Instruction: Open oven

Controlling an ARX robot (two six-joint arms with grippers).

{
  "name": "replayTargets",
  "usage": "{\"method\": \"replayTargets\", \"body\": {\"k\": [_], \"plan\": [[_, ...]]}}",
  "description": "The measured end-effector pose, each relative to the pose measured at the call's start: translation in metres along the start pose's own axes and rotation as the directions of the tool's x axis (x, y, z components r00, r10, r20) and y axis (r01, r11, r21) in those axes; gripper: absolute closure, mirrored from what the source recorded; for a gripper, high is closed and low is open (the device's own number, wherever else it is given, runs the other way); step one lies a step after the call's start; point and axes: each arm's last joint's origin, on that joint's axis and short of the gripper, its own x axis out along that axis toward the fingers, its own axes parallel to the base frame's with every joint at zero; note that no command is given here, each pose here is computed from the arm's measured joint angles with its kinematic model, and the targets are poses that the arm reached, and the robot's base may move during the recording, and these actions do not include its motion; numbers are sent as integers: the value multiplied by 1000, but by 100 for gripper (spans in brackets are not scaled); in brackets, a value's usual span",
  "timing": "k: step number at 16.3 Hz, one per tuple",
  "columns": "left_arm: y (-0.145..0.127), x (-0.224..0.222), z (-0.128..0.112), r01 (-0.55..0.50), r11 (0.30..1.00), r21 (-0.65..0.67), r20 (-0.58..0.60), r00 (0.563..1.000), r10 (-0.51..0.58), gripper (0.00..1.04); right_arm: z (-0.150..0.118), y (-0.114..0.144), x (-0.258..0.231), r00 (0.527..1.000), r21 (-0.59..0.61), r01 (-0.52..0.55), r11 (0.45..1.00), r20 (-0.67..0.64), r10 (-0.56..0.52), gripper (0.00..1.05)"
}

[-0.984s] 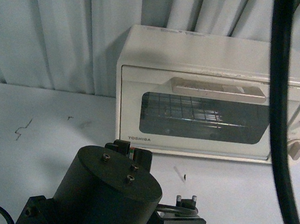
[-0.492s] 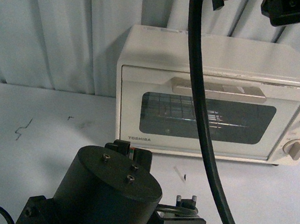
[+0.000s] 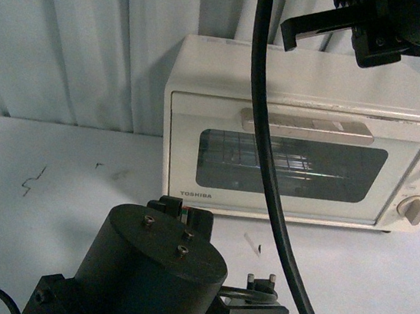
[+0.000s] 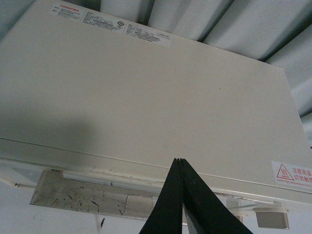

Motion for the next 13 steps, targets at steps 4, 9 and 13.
{"method": "replayTargets", "body": {"k": [4, 9, 13], "plan": [[0, 0, 0, -1, 1000, 0, -2, 1000, 1, 7, -2, 6, 14, 1000, -10, 7, 1000, -24, -7, 103], [0, 0, 0, -1, 1000, 0, -1, 1000, 1, 7, -12, 28, 29, 997, -37, -11, 999, -74, 8, 103], [0, 0, 0, -1, 1000, 0, -2, 1000, 1, 7, -19, 38, 35, 996, -21, -11, 1000, -86, 9, 103]]}}
